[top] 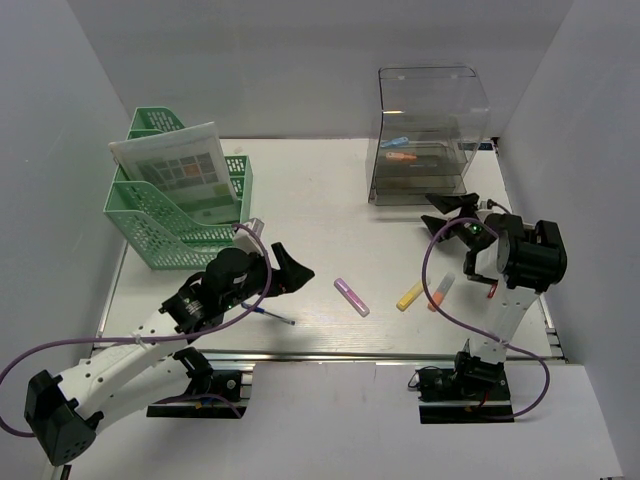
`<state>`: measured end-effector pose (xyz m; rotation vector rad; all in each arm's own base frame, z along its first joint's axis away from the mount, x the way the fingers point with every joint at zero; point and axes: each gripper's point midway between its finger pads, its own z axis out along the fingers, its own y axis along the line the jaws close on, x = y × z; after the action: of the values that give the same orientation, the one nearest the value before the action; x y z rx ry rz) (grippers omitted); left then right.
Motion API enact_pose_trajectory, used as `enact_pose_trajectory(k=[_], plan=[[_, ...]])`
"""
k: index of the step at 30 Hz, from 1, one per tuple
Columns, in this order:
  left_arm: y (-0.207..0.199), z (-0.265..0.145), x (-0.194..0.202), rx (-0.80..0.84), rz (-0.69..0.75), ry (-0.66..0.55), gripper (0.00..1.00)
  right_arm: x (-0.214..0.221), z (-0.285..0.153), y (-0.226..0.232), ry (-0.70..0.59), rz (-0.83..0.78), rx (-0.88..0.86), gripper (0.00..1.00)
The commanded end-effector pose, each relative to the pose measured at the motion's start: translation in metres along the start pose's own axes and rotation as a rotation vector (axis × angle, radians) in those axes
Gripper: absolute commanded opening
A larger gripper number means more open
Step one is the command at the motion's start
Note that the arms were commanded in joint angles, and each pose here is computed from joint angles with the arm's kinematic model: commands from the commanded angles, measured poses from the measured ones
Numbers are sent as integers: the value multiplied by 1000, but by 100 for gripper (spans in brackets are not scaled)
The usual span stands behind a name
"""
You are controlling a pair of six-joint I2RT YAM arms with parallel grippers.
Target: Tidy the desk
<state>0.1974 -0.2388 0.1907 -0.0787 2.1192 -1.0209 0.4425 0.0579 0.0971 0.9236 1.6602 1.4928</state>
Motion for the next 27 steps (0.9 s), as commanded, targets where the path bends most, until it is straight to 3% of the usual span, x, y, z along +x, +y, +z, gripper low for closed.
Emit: enact_pose_trajectory(k=[1, 6, 7, 9, 10, 11, 14, 16, 17, 18, 19, 20, 21, 23, 26, 27], plan=[[-4, -4, -1, 20, -5, -5, 89, 15, -18, 78, 42, -285, -278, 89], [-9, -4, -3, 32, -8, -7, 89, 40, -35, 99, 119, -419, -274, 89], [-9, -5, -3, 32, -8, -5, 88, 43, -37, 91, 143, -410, -225, 89], [-9, -6, -2, 31, -11, -4, 88, 49, -44, 106, 154, -560, -227, 89], [-8, -7, -1, 28, -11, 3, 87, 53, -46, 92, 193, -521, -144, 89], [-7, -8, -2, 22, -11, 0, 87, 54, -52, 105, 184, -665, -161, 89], [-7, -12, -5, 7, -8, -3, 84, 63, -66, 116, 205, -833, -126, 89], [-5, -15, -5, -7, -8, -2, 79, 63, -73, 133, 192, -1097, -151, 89], [-4, -15, -4, -10, -6, 1, 77, 66, -78, 121, 245, -1095, -100, 89], [-2, -15, -2, -17, -7, 9, 72, 64, -79, 118, 276, -1207, -105, 89], [2, -14, 2, -33, -7, 25, 50, 62, -78, 132, 308, -1264, -124, 89], [5, -14, 4, -44, -5, 34, 39, 70, -87, 116, 398, -1216, -69, 89], [12, -15, 9, -74, -5, 53, 29, 71, -88, 115, 436, -1316, -98, 89], [19, -14, 13, -111, -4, 74, 11, 78, -95, 114, 496, -1353, -103, 89], [32, -19, 18, -177, 1, 93, 3, 89, -102, 111, 540, -1511, -126, 83], [40, -22, 22, -215, 4, 112, 2, 96, -107, 107, 569, -1515, -118, 73]])
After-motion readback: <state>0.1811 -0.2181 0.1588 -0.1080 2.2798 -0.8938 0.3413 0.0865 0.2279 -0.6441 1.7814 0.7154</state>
